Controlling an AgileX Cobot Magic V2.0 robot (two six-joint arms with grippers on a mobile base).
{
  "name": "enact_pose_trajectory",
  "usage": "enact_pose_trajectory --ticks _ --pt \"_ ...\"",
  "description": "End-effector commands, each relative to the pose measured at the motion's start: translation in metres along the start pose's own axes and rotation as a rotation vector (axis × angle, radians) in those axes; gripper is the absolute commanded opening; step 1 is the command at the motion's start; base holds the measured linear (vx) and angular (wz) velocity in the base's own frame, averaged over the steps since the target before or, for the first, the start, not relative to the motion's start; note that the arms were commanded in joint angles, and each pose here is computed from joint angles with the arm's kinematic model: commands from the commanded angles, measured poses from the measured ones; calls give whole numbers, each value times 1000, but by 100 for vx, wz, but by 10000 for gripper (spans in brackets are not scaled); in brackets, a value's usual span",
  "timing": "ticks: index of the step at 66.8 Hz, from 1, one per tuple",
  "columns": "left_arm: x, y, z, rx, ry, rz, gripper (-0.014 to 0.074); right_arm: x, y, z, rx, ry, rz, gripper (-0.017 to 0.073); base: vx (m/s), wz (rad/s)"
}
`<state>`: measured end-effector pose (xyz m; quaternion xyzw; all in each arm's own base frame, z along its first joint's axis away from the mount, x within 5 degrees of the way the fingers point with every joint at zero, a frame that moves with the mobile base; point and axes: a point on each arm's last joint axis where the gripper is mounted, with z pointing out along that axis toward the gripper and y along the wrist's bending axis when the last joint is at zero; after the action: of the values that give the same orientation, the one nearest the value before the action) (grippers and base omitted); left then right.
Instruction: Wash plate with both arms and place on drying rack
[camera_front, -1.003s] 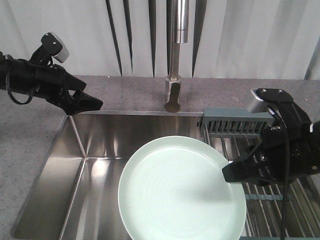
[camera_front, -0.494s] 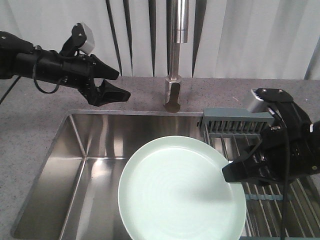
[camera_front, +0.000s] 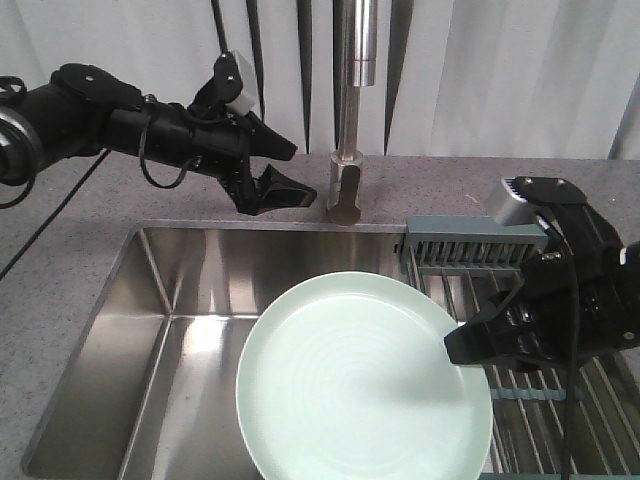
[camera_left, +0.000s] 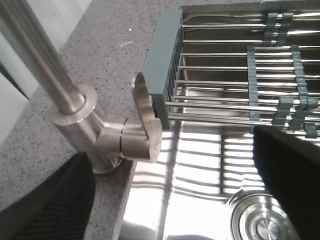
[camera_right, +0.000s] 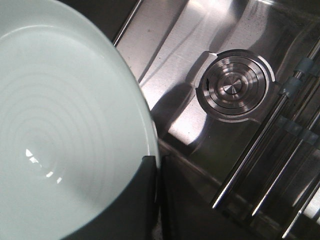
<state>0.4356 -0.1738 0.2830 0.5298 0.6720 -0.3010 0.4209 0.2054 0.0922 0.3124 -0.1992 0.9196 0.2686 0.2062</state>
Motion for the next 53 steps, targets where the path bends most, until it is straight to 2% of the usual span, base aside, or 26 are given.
enact_pose_trajectory --ticks 1,13,44,53 --pt "-40 -7 -9 -30 -114 46 606 -7 8 -11 -22 -75 -12 -4 0 0" --pt "-45 -9 9 -9 -123 66 606 -7 8 -11 -22 -75 -12 -4 0 0" --pt "-48 -10 45 -23 -132 88 590 -7 8 -11 -22 -76 -12 -4 0 0" --pt "-47 -14 46 18 -129 91 590 -7 8 -11 -22 -76 -12 -4 0 0"
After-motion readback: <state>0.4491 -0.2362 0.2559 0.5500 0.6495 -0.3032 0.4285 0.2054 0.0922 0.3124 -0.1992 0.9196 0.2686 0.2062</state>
